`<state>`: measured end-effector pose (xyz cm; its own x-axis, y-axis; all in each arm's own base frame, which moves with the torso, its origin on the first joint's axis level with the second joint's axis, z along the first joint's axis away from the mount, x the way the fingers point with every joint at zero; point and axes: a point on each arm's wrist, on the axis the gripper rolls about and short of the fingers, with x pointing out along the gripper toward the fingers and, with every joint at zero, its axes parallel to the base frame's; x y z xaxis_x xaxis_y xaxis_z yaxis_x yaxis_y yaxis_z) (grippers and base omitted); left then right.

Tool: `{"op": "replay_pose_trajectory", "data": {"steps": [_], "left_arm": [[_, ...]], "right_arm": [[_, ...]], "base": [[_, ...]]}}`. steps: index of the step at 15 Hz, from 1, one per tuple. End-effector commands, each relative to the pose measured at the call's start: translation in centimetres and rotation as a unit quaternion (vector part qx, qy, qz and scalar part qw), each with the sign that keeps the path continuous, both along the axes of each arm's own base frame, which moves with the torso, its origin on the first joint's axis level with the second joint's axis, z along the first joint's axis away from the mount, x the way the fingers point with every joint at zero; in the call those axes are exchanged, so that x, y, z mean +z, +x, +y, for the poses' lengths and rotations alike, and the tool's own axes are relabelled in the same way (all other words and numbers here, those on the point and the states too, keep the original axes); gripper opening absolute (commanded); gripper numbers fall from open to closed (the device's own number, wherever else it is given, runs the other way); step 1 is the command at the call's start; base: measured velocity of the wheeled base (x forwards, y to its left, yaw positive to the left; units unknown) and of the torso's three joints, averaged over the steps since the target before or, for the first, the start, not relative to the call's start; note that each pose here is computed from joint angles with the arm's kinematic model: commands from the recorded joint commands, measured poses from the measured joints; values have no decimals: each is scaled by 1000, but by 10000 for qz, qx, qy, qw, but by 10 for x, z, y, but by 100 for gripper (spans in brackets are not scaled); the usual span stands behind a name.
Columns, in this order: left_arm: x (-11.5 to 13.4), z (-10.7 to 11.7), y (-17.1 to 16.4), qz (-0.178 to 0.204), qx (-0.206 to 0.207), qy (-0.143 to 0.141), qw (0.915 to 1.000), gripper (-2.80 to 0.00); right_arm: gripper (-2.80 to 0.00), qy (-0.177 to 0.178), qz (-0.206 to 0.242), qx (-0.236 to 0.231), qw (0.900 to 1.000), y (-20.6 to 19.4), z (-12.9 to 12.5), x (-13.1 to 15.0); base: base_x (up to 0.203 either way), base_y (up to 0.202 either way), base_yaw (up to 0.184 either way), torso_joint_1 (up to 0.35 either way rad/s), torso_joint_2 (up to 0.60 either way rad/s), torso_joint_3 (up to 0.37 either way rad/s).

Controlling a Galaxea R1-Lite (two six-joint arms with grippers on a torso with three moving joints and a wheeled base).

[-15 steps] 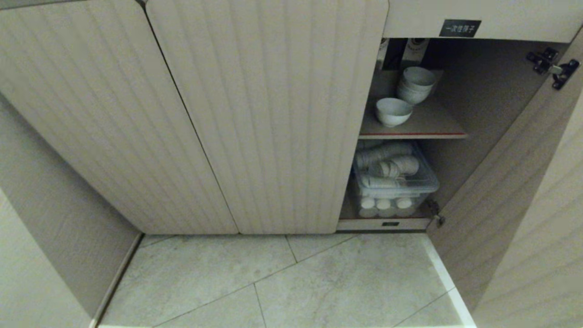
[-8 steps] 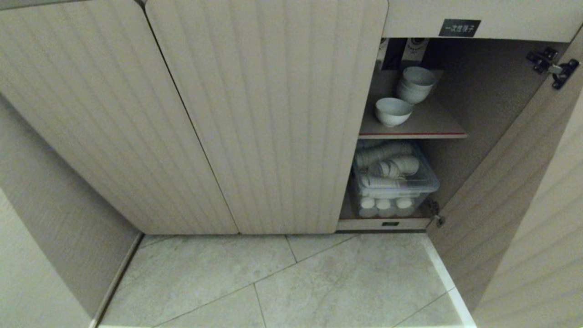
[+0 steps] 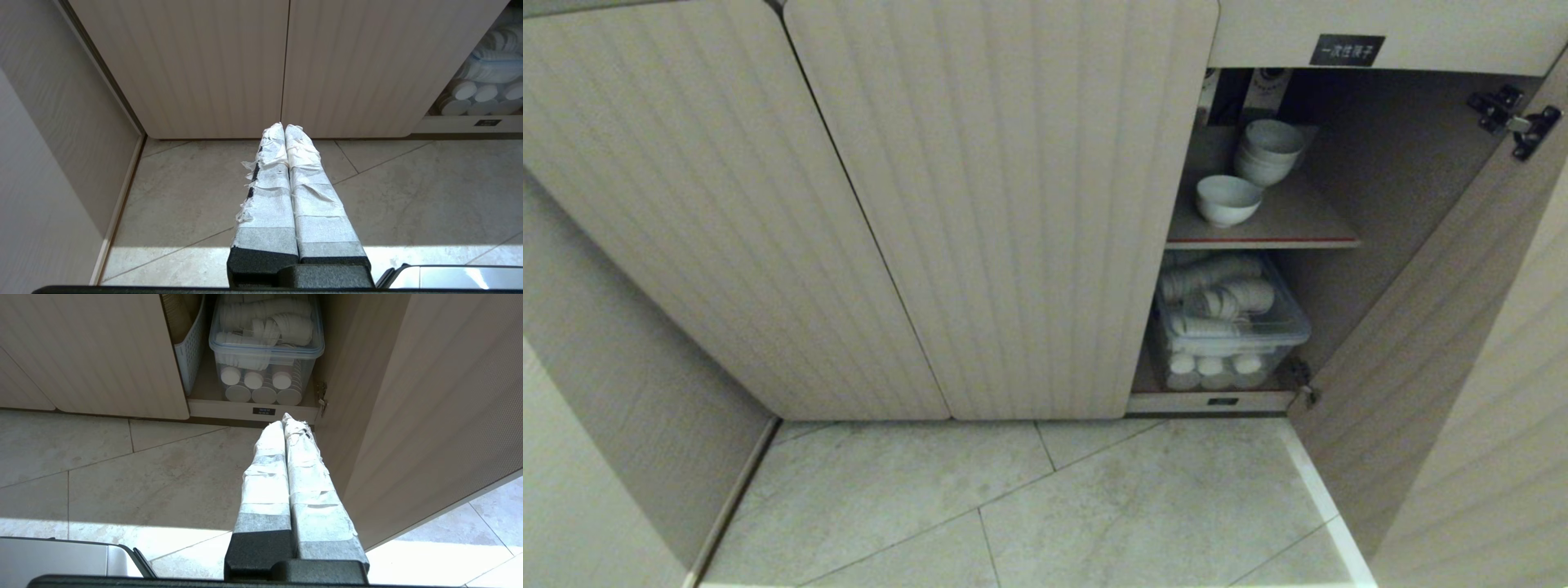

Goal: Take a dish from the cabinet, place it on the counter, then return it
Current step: Close the cabinet door

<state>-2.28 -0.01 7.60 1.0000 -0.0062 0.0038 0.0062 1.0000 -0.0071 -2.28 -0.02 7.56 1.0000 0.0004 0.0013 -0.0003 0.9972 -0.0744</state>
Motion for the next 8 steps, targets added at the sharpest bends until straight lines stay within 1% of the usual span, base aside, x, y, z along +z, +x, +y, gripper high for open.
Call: {"op": "replay_pose_trajectory", "data": {"steps": [1,6,7,8], "left_arm": [[0,0,0,2,0,-3,10000,-280],[0,0,0,-4,0,-3,10000,-280],[0,0,0,-4,0,-3,10000,-280],[0,0,0,-4,0,-3,10000,-280]], "right_arm": [[-280,-3,-1,3,10000,0,0,0],[-280,-3,-1,-2,10000,0,0,0],[-280,-3,-1,5,10000,0,0,0],[-280,-3,-1,-1,10000,0,0,0]], "base": [[0,0,0,0,0,0],[0,0,0,0,0,0],[1,-101,9,2,2,5],[0,-173,7,4,0,2]]}}
